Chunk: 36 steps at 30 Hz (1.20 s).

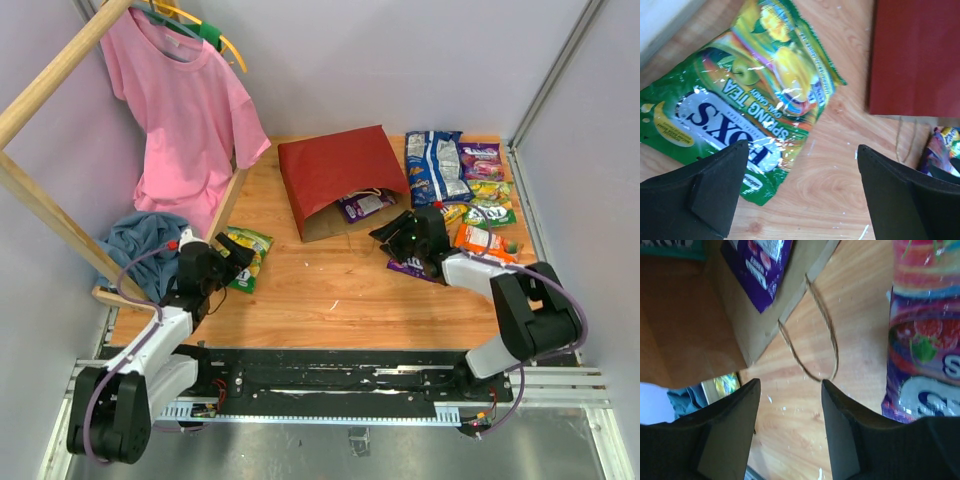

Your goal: Take the snacks out of the paper bag

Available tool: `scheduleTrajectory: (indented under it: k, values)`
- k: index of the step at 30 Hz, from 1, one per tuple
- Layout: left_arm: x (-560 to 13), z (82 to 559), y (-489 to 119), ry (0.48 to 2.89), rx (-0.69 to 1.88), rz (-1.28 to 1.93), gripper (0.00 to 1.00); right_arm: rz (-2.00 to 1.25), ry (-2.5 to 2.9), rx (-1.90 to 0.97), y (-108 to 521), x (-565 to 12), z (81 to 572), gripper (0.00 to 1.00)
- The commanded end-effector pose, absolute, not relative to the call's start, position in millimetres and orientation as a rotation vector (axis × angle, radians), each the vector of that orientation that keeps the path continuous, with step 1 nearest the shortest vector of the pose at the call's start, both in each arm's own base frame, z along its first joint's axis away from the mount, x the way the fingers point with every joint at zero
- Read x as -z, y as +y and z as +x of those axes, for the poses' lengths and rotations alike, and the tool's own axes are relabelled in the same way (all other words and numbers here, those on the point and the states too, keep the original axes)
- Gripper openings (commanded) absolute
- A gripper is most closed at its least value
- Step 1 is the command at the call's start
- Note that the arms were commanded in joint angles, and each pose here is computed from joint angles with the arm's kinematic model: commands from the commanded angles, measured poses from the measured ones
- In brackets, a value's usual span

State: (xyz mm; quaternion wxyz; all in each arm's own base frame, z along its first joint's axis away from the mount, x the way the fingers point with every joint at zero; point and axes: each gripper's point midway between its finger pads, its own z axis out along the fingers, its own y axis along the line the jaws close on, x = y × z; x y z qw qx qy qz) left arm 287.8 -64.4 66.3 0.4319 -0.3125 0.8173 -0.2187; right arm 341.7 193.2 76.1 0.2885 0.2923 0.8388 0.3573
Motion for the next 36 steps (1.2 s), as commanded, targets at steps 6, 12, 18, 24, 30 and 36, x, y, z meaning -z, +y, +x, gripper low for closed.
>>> scheduleTrajectory:
  k: [6, 12, 18, 24, 30, 36]
  values:
    - [-111.9, 285.9, -74.0, 1.989, 0.615, -0.625, 0.94, 0.922, 1.966, -0.975, 199.3, -85.2, 412.3, 0.45]
    - [-118.2, 279.4, -78.1, 1.986, 0.645, -0.597, 0.94, 0.960, 1.885, -0.981, 200.9, -81.5, 438.1, 0.41]
    - [-120.9, 276.3, -81.6, 1.990, 0.664, -0.569, 0.95, 1.007, 1.895, -0.900, 194.2, -67.0, 450.0, 0.41]
    - [-119.7, 274.9, -84.1, 2.001, 0.671, -0.545, 0.95, 1.038, 1.930, -0.865, 197.3, -50.5, 459.6, 0.41]
    - [-117.4, 273.3, -86.2, 2.010, 0.679, -0.526, 0.96, 1.065, 1.938, -0.821, 195.3, -38.4, 461.7, 0.40]
    - [-117.9, 274.2, -88.9, 2.016, 0.690, -0.505, 0.97, 1.065, 1.942, -0.786, 199.7, -36.0, 471.4, 0.39]
